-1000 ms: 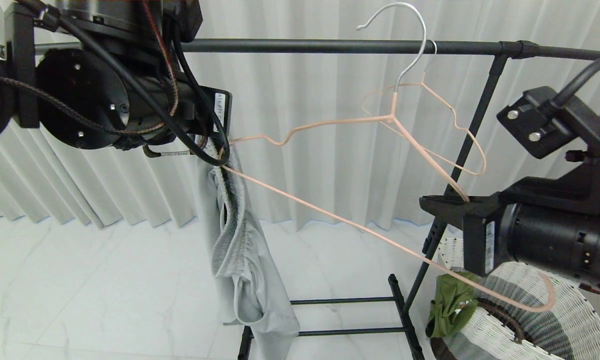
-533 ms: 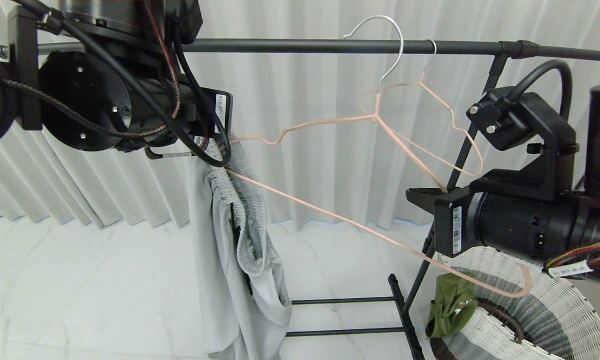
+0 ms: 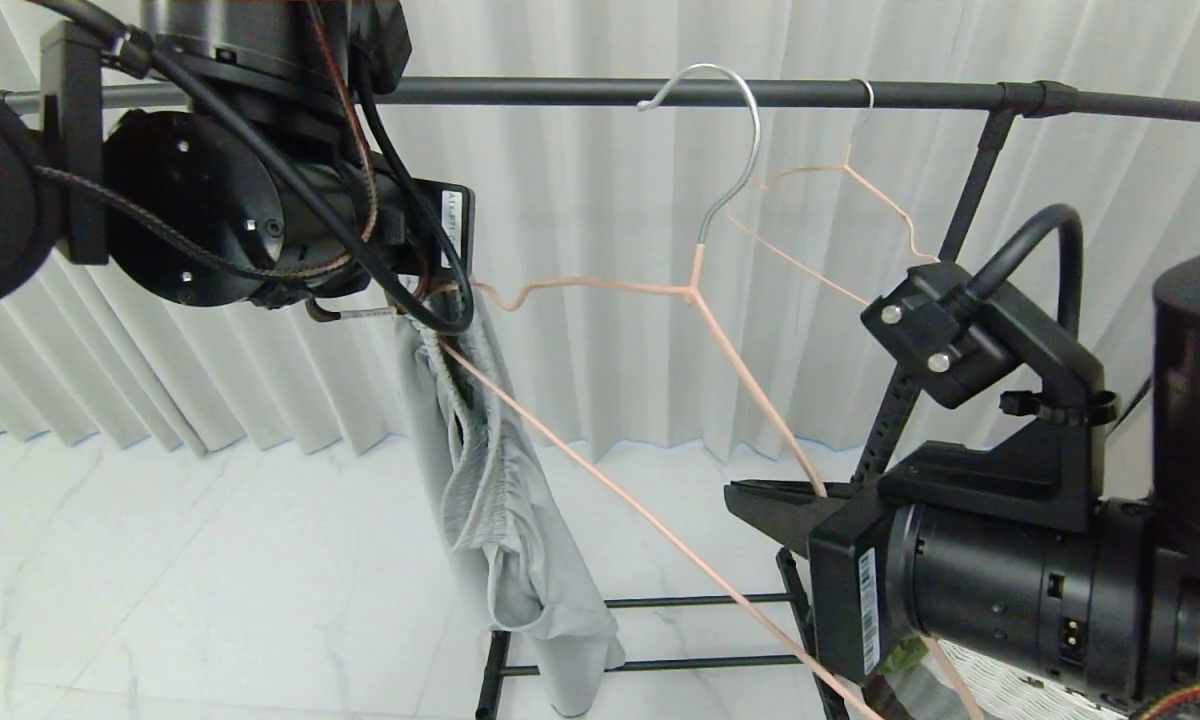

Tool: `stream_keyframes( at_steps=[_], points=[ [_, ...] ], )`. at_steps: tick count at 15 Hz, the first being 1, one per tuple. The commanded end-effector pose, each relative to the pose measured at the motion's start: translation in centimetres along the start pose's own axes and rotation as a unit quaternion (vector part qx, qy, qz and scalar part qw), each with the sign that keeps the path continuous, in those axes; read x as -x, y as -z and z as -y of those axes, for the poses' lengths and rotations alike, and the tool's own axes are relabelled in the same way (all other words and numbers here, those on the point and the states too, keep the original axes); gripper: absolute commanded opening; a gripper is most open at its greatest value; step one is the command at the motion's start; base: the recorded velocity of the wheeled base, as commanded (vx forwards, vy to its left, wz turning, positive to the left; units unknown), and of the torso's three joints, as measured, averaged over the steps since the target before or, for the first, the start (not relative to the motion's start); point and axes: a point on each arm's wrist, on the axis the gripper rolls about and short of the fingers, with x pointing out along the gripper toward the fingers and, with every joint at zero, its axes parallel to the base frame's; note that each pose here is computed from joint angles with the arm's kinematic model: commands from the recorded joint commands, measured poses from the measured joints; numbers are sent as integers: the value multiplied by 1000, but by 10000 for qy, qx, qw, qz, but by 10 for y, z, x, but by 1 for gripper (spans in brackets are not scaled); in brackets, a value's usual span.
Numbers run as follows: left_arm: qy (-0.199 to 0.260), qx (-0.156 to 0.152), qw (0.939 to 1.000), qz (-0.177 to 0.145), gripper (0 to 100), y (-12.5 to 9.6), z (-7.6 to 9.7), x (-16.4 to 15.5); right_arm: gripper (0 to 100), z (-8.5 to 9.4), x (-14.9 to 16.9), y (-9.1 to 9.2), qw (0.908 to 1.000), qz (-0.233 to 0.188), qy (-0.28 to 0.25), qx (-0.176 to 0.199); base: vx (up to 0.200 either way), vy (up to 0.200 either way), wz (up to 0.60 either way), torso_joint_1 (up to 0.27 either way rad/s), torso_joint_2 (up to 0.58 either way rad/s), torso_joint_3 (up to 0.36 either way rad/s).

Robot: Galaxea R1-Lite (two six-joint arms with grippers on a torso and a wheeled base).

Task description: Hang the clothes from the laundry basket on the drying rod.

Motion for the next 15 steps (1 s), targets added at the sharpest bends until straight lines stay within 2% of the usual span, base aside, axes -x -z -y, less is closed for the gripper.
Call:
stream_keyframes(
  at_steps=[1,4,7,13,15],
  points=[
    [-1,42,10000,5,0,0,0,1,0,-1,-10,5,9999,-133,56,-71,0,0,0,0,0,0],
    [93,87,9999,-27,0,2,4,5,0,3,-22,4,9990,2,201,-394,0,0,0,0,0,0],
    [100,71,9999,-44,0,3,5,4,0,7,-22,-1,9978,230,404,-462,0,0,0,0,0,0],
    [194,68,9998,0,0,1,9,10,0,11,-29,3,9931,450,955,-510,0,0,0,0,0,0],
    [428,73,9990,52,0,1,20,19,0,7,-32,4,9933,499,906,-515,0,0,0,0,0,0]
  ],
)
